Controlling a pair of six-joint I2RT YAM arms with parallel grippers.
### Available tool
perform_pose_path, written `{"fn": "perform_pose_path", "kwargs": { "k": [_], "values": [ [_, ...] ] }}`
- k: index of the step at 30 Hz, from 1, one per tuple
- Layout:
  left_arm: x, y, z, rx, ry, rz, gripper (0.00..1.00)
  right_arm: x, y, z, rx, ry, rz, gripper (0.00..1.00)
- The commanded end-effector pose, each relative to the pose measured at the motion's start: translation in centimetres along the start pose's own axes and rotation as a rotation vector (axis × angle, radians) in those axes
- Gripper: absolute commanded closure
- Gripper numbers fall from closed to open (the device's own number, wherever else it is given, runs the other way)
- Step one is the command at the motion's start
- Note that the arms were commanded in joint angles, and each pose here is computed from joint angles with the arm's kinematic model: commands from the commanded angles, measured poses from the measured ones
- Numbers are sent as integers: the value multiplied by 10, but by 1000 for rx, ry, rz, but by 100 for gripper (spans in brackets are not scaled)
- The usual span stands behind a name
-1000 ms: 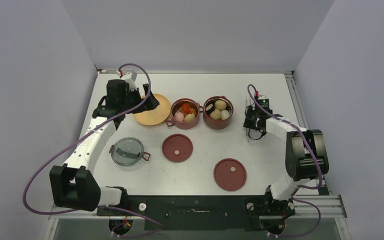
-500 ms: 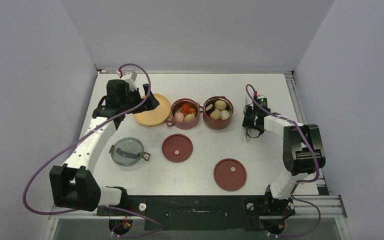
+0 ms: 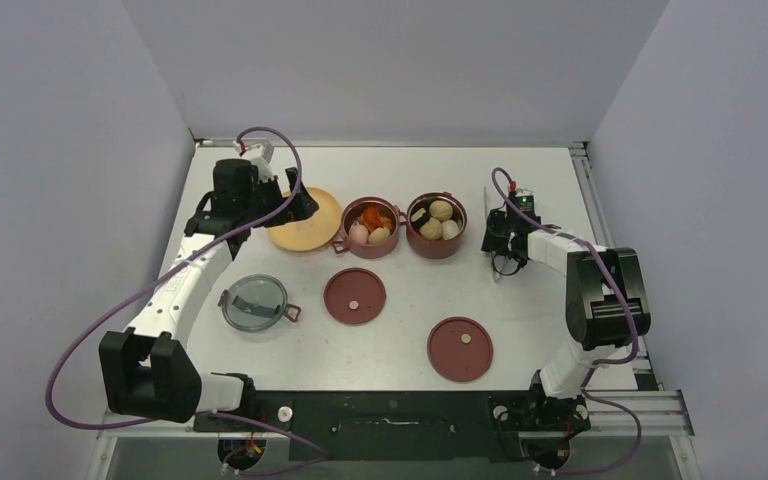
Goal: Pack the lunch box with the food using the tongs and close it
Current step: Place the clamp at the center of the board.
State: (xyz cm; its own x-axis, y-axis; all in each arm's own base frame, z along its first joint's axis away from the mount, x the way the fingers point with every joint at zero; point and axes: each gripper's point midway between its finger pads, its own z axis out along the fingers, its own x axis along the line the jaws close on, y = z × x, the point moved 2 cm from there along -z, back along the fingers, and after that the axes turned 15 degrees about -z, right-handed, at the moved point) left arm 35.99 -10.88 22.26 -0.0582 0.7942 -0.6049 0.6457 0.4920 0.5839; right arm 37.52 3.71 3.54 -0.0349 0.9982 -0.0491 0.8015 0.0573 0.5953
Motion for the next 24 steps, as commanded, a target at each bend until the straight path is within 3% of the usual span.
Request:
{"fn": "perform_pose_path", "kwargs": {
  "k": [1,12,24],
  "values": [
    [-17,19,-9,-65,-44,28,3,-8,22,-5,-55,-56,11,40],
    [-18,21,-11,-74,-42,32,3,-15,22,-23,-69,-85,2,15],
    [-15,17,-16,-76,-37,34,3,-4,23,-88,-98,9,21,14]
  ]
}}
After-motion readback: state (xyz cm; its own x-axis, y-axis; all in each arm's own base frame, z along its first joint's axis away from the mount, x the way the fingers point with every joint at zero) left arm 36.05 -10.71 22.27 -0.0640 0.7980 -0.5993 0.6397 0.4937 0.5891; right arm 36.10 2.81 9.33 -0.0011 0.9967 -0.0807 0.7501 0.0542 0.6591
